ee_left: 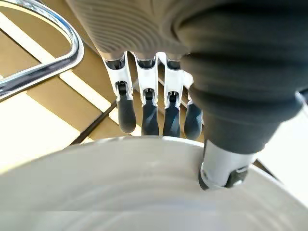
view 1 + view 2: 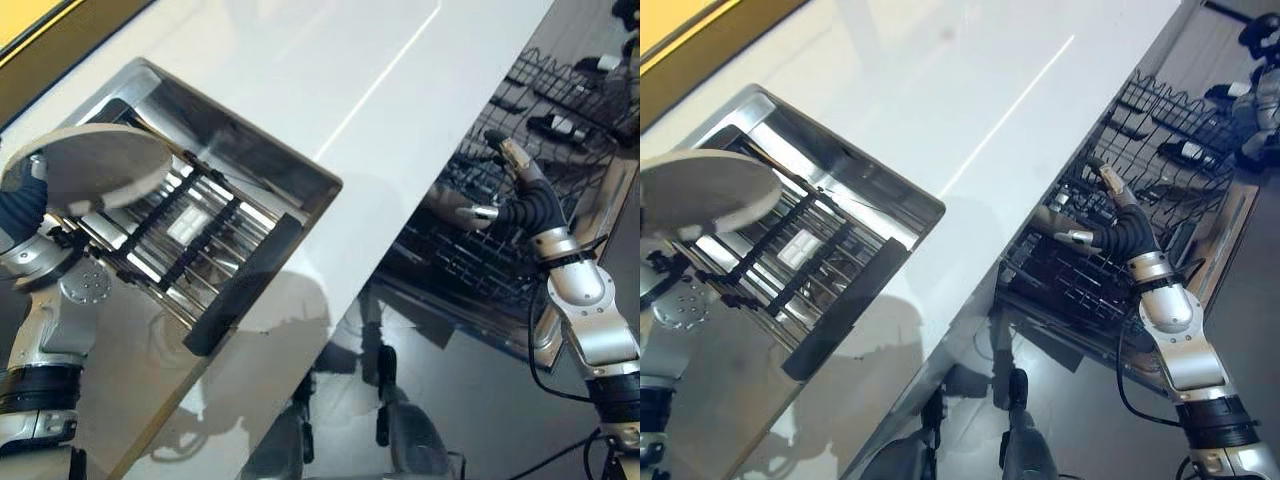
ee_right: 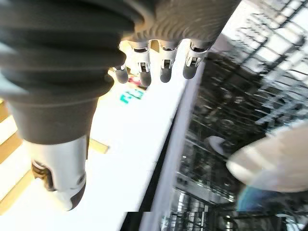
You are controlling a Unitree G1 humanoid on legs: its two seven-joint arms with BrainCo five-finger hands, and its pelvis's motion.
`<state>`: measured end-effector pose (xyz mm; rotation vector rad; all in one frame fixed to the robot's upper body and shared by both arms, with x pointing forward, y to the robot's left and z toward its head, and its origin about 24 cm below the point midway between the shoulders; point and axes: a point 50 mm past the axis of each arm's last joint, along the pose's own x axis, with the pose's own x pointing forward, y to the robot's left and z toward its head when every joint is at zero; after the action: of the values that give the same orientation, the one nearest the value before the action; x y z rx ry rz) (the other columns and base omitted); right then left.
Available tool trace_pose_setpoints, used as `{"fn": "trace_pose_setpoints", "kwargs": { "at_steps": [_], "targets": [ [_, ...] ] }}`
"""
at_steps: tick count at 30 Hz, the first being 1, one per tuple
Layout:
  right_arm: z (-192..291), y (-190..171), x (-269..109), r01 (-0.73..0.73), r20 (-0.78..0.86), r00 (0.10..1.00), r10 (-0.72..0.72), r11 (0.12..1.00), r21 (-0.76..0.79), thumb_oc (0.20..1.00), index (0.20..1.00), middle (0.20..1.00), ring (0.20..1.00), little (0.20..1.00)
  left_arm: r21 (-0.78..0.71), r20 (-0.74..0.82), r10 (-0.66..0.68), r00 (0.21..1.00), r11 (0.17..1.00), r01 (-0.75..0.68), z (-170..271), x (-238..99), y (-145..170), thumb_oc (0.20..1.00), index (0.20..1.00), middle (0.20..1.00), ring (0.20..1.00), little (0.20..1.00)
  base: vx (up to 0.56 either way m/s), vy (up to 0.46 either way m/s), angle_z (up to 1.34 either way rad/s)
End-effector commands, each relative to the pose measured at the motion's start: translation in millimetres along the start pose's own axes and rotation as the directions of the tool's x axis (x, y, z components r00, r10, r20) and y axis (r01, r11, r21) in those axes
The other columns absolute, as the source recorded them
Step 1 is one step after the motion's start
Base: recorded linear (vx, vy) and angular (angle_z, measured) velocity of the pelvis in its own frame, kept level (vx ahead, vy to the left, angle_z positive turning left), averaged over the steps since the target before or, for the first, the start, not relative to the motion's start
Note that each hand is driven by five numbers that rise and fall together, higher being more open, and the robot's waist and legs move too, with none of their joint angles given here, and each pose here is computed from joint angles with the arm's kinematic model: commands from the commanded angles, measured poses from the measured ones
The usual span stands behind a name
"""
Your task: Pick up plates and place into dishwasher.
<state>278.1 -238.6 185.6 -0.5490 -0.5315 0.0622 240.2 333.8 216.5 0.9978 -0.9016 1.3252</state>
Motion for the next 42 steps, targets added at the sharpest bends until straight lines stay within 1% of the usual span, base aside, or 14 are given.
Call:
{"fn": "trace_pose_setpoints", "kwargs": {
  "at_steps": [1,3,5,7,10,20,26,28,30,32,33,35,37,42],
  "targets": [
    [15,1,-11,-0.003,0.11,0.994,-0.001,0.999,0.041,1.0,1.0,1.0,1.0,1.0,-0.062,-0.03,0.006,1.0,0.998,-0.008,-6,5,7,0.2,0.2,0.2,0.2,0.2,0.1,-0.089,-0.01],
    [14,5,-16,-0.021,0.117,0.993,0.015,0.999,0.047,1.0,1.0,1.0,1.0,1.0,-0.175,-0.089,-0.021,0.996,0.985,0.005,-4,-2,9,0.2,0.2,0.2,0.2,0.2,0.11,-0.105,0.03],
    [16,9,-19,-0.02,0.124,0.992,0.013,0.998,0.057,1.0,1.0,1.0,1.0,1.0,-0.262,-0.079,-0.039,0.996,0.965,0.017,5,-10,11,0.2,0.2,0.2,0.2,0.2,0.12,-0.129,0.06],
    [21,10,-20,0.006,0.16,0.987,-0.019,0.997,0.083,1.0,1.0,1.0,1.0,1.0,-0.454,-0.091,-0.085,0.992,0.89,0.034,22,-15,13,0.2,0.2,0.2,0.2,0.2,0.11,-0.154,0.13],
    [32,13,-19,0.017,0.223,0.974,-0.042,0.994,0.111,1.0,1.0,1.0,1.0,1.0,-0.582,-0.068,-0.141,0.988,0.81,0.075,39,-22,17,0.2,0.2,0.2,0.2,0.2,0.05,-0.14,0.03],
    [51,18,-9,-0.081,0.311,0.95,0.022,0.981,0.178,1.0,1.0,1.0,1.0,1.0,-0.636,-0.006,-0.266,0.964,0.745,0.201,48,-20,11,0.2,0.2,0.2,0.2,0.2,0.02,-0.116,0.06],
    [62,39,2,-0.223,0.357,0.927,0.112,0.932,0.286,1.0,1.0,1.0,1.0,1.0,-0.682,0.019,-0.3,0.954,0.693,0.232,60,-24,4,0.2,0.2,0.2,0.2,0.2,0.0,-0.087,0.03],
    [67,51,9,-0.266,0.344,0.93,0.133,0.887,0.377,1.0,1.0,1.0,1.0,1.0,-0.698,0.025,-0.313,0.949,0.674,0.241,68,-26,-1,0.2,0.2,0.2,0.2,0.2,0.0,-0.059,0.04],
    [67,67,15,-0.307,0.301,0.939,0.167,0.8,0.515,1.0,1.0,1.0,1.0,1.0,-0.709,0.028,-0.32,0.947,0.662,0.245,74,-28,-5,0.2,0.2,0.2,0.2,0.2,-0.01,-0.041,0.03],
    [69,98,13,-0.4,0.294,0.916,0.272,0.659,0.637,1.0,1.0,1.0,1.0,1.0,-0.718,0.037,-0.322,0.946,0.65,0.249,81,-33,-8,0.2,0.2,0.2,0.2,0.2,-0.02,-0.024,0.06],
    [72,105,12,-0.429,0.31,0.903,0.297,0.635,0.642,1.0,1.0,1.0,1.0,1.0,-0.719,0.04,-0.322,0.946,0.648,0.251,82,-33,-9,0.2,0.2,0.2,0.2,0.2,-0.02,-0.016,0.06],
    [86,125,9,-0.525,0.382,0.85,0.363,0.525,0.67,1.0,1.0,1.0,1.0,1.0,-0.733,0.046,-0.329,0.943,0.63,0.255,90,-36,-13,0.2,0.2,0.2,0.2,0.2,-0.02,-0.011,0.05],
    [95,135,9,-0.558,0.412,0.827,0.381,0.478,0.678,1.0,1.0,1.0,1.0,1.0,-0.739,0.049,-0.332,0.942,0.622,0.258,95,-38,-15,0.2,0.2,0.2,0.2,0.2,-0.01,-0.008,0.05],
    [110,153,17,-0.579,0.413,0.81,0.416,0.463,0.671,1.0,1.0,1.0,1.0,1.0,-0.759,0.047,-0.343,0.938,0.599,0.257,104,-36,-21,0.2,0.2,0.2,0.2,0.2,0.0,0.0,0.0]
  ]
}}
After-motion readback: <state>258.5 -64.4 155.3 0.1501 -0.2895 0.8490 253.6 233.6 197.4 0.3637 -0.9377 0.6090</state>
